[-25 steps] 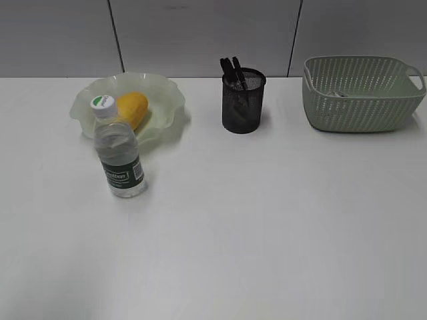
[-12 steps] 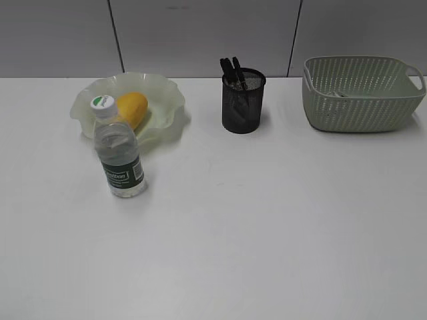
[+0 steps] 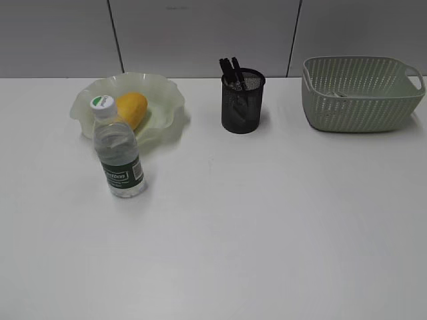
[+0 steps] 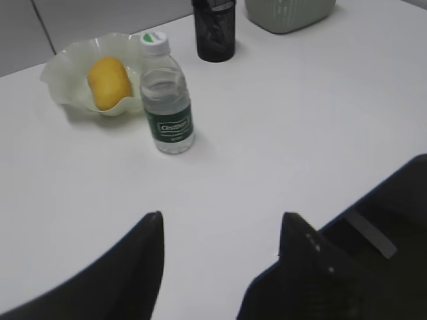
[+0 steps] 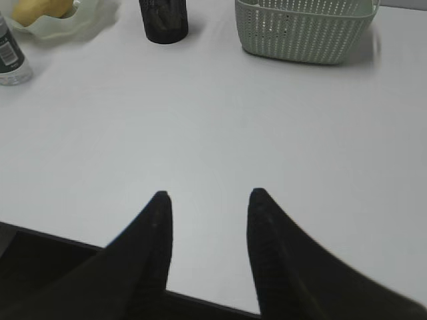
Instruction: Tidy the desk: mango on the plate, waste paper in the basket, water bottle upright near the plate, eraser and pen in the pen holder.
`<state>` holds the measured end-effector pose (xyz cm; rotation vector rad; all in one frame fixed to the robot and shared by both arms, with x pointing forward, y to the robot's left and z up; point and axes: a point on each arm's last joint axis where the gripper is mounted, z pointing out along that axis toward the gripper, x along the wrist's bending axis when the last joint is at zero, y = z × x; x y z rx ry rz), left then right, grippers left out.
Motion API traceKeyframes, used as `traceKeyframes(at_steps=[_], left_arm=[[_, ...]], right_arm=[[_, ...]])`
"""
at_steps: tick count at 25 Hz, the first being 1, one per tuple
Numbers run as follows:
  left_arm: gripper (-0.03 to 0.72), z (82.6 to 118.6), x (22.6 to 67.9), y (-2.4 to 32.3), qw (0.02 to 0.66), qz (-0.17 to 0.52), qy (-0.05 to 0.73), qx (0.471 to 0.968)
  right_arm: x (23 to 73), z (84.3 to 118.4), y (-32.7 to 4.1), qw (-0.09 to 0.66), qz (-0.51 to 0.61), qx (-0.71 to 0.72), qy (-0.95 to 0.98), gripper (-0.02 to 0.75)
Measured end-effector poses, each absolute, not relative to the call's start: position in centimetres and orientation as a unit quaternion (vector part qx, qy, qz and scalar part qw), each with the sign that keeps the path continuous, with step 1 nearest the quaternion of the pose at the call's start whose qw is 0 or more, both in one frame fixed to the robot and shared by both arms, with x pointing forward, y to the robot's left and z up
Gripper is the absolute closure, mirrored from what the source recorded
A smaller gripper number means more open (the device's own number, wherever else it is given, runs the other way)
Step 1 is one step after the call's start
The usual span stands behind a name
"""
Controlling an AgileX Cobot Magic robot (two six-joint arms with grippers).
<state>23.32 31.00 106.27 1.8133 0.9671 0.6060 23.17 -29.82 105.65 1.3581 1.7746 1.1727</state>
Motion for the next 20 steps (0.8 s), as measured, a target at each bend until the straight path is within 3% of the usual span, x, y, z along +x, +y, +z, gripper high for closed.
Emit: traceKeyframes(at_steps=[10, 20], left_arm=[[0.269, 106.28, 22.91, 30.64, 0.407, 0.355, 0.561, 0.627], [0.276, 106.30, 22.89, 30.57, 0.403, 0.361, 0.570, 0.618]], right_arm=[[23.22, 105.66, -29.63, 0.346, 0.410, 0.580, 0.613, 0.428], [23.22, 105.66, -29.62, 0.346, 0.411, 0.580, 0.612, 0.428]])
